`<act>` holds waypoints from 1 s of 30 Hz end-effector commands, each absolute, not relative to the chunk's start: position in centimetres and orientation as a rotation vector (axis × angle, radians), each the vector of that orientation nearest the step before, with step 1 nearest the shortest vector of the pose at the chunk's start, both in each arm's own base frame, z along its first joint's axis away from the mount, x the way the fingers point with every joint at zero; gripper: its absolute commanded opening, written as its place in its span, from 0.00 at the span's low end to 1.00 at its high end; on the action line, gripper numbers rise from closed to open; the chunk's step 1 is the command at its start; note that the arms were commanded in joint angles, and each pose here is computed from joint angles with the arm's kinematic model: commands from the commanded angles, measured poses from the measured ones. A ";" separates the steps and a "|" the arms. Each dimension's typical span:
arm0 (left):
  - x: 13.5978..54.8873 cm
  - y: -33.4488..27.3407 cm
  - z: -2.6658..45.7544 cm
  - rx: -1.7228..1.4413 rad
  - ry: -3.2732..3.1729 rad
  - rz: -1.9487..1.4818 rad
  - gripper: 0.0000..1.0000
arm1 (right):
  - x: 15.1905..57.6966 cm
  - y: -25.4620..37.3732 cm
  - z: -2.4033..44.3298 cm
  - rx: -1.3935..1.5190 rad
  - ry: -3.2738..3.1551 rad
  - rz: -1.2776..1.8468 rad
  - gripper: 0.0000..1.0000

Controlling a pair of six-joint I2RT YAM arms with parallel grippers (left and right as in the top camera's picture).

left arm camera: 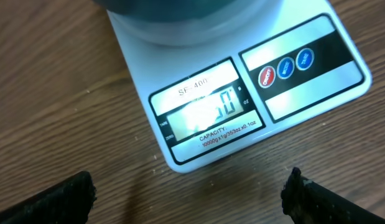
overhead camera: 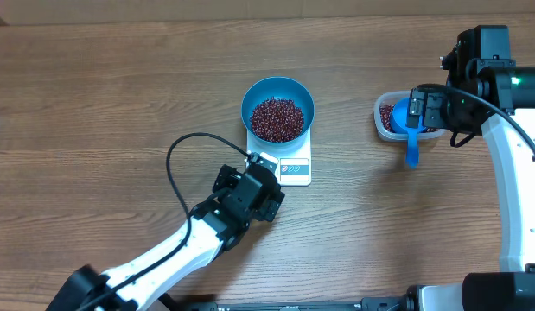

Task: Scoop item into bowl and weigh 150g on scale

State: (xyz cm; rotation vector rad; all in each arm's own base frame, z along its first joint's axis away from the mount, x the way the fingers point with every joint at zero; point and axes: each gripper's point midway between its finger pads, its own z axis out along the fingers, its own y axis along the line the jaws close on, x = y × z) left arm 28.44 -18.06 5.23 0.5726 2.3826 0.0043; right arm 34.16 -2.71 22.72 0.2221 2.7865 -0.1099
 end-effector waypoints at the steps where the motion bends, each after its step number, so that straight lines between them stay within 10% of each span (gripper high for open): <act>1: 28.6 -17.7 4.0 0.581 2.400 0.038 0.99 | 34.5 -2.9 23.8 0.204 2.750 -0.119 1.00; 30: 30.0 -18.4 2.9 0.549 2.377 0.029 0.99 | 34.5 -2.9 23.8 0.204 2.750 -0.119 1.00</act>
